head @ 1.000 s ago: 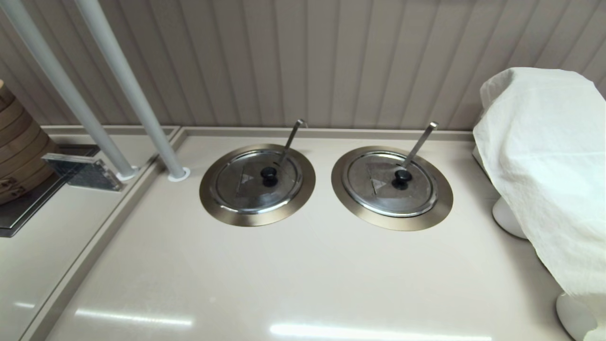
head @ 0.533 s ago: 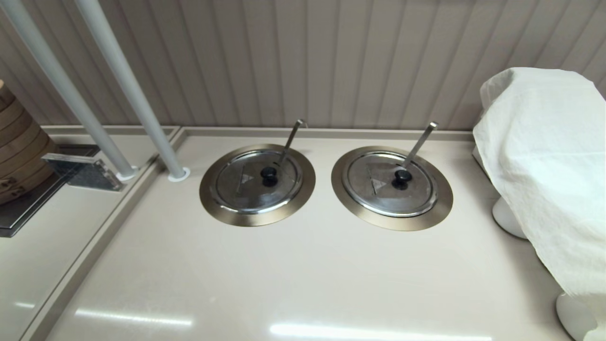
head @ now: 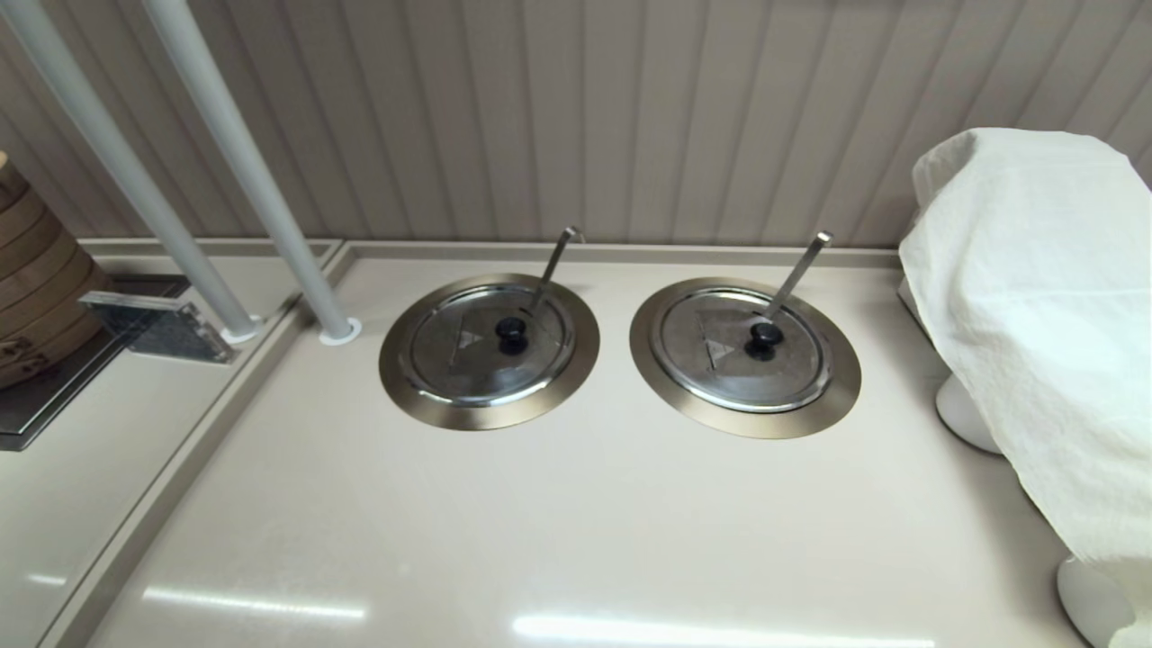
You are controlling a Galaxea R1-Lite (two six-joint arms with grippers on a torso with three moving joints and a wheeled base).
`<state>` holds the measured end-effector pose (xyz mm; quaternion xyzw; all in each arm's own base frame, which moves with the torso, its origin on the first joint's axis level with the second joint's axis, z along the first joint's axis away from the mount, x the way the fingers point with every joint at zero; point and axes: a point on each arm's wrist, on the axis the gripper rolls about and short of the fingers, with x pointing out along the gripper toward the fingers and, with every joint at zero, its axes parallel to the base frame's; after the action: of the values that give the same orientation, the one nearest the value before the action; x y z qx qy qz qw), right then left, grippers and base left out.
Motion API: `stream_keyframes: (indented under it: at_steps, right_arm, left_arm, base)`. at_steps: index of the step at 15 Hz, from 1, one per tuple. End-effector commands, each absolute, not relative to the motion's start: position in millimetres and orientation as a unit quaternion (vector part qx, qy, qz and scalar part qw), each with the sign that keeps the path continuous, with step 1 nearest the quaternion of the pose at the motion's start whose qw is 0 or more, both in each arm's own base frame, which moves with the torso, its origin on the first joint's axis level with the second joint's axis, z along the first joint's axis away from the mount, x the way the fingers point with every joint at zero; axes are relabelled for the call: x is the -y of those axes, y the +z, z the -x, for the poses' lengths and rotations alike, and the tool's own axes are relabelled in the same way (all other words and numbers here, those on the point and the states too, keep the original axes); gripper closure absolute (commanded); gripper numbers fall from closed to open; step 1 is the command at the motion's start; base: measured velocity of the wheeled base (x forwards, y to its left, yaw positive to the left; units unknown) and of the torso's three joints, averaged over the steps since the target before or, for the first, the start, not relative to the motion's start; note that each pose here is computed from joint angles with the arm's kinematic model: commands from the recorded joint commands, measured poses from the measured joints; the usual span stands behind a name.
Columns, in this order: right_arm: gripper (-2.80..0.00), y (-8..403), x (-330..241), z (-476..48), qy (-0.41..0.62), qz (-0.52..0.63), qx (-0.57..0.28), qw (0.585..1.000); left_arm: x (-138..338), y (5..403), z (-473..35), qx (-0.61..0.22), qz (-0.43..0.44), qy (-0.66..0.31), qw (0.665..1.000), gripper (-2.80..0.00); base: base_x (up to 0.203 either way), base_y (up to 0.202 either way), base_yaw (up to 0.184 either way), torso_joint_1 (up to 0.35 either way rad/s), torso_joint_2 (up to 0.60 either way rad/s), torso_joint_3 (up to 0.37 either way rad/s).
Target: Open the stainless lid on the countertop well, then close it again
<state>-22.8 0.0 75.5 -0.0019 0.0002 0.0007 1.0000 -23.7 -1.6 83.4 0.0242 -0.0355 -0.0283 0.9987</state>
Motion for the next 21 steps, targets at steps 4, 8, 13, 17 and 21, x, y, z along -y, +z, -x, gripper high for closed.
stream_keyframes:
  at_steps: [4, 8, 13, 17, 21]
  right_arm:
    - [-2.8, 75.5, 0.0, 22.8, 0.001, 0.002, 0.0, 1.0]
    - [-2.8, 75.5, -0.1, 22.7, 0.002, 0.015, -0.001, 1.0]
    - [-2.8, 75.4, -0.5, 22.7, 0.011, 0.025, -0.001, 1.0]
    - [-2.8, 75.4, -0.5, 22.7, 0.011, 0.025, -0.001, 1.0]
    - [-2.8, 75.2, -0.4, 22.8, 0.01, 0.025, -0.001, 1.0]
  left_arm:
    - [0.3, 74.6, 22.6, -0.003, -0.058, -0.001, 0.998, 0.0]
    - [0.4, 73.7, 22.6, -0.008, -0.052, -0.003, 0.999, 0.0]
    - [0.3, 73.6, 22.7, -0.008, -0.048, -0.001, 0.999, 0.0]
    - [0.3, 73.7, 22.6, -0.008, -0.048, -0.001, 0.999, 0.0]
    - [0.3, 73.7, 22.6, -0.008, -0.048, -0.002, 0.999, 0.0]
  base:
    - [0.0, 0.0, 0.0, 0.0, 0.0, 0.0]
    - [0.0, 0.0, 0.0, 0.0, 0.0, 0.0]
    - [0.0, 0.0, 0.0, 0.0, 0.0, 0.0]
    - [0.0, 0.0, 0.0, 0.0, 0.0, 0.0]
    - [0.0, 0.0, 0.0, 0.0, 0.0, 0.0]
